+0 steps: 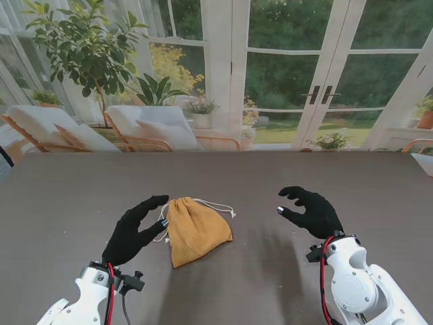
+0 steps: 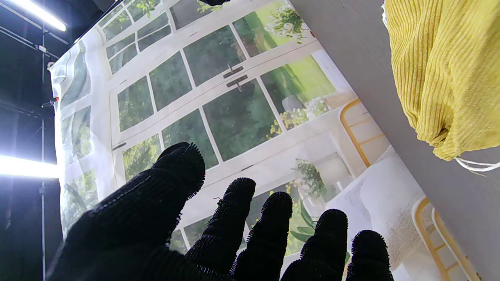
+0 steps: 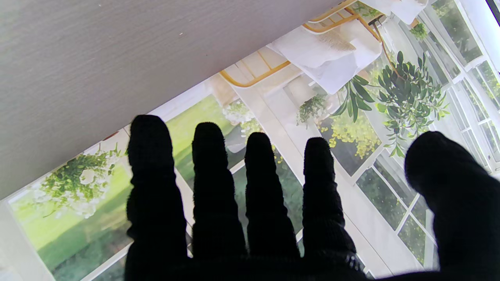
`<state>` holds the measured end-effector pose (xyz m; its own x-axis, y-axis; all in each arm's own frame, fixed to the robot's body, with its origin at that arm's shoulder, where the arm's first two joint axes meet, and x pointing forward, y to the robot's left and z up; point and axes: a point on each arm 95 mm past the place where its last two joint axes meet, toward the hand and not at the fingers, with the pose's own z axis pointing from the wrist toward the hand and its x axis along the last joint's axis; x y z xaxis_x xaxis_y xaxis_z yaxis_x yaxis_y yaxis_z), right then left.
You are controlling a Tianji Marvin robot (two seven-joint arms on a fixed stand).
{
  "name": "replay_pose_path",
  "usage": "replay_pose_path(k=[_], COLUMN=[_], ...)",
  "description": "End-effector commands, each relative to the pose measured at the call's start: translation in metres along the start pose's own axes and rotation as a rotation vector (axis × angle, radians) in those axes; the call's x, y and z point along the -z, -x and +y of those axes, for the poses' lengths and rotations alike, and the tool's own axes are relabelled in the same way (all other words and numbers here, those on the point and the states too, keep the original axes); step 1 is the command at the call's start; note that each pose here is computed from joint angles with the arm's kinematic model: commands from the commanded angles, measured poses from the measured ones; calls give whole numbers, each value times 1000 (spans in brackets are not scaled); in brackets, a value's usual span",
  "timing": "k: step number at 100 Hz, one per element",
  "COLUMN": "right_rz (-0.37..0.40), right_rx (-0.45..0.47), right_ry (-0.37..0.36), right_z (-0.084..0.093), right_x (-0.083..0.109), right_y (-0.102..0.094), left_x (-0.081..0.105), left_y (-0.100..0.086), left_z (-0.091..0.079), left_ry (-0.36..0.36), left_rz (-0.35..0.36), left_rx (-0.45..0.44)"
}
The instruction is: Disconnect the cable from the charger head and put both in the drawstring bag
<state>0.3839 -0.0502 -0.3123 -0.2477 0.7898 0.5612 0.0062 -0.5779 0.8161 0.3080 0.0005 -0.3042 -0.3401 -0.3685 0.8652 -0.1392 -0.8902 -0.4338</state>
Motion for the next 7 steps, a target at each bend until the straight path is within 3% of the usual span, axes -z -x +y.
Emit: replay_pose_path(k=[1,7], right_rz=[1,1], right_rx=[1,4], right_ry=[-13,-12], right_z=[-3,-3], right_x=[2,2], right_y=[-1,-1], left_x=[2,2], left_y=[2,2], left_z=[4,4], left_ry=[21,22], left_rz=[-8,-10], left_rx=[10,12])
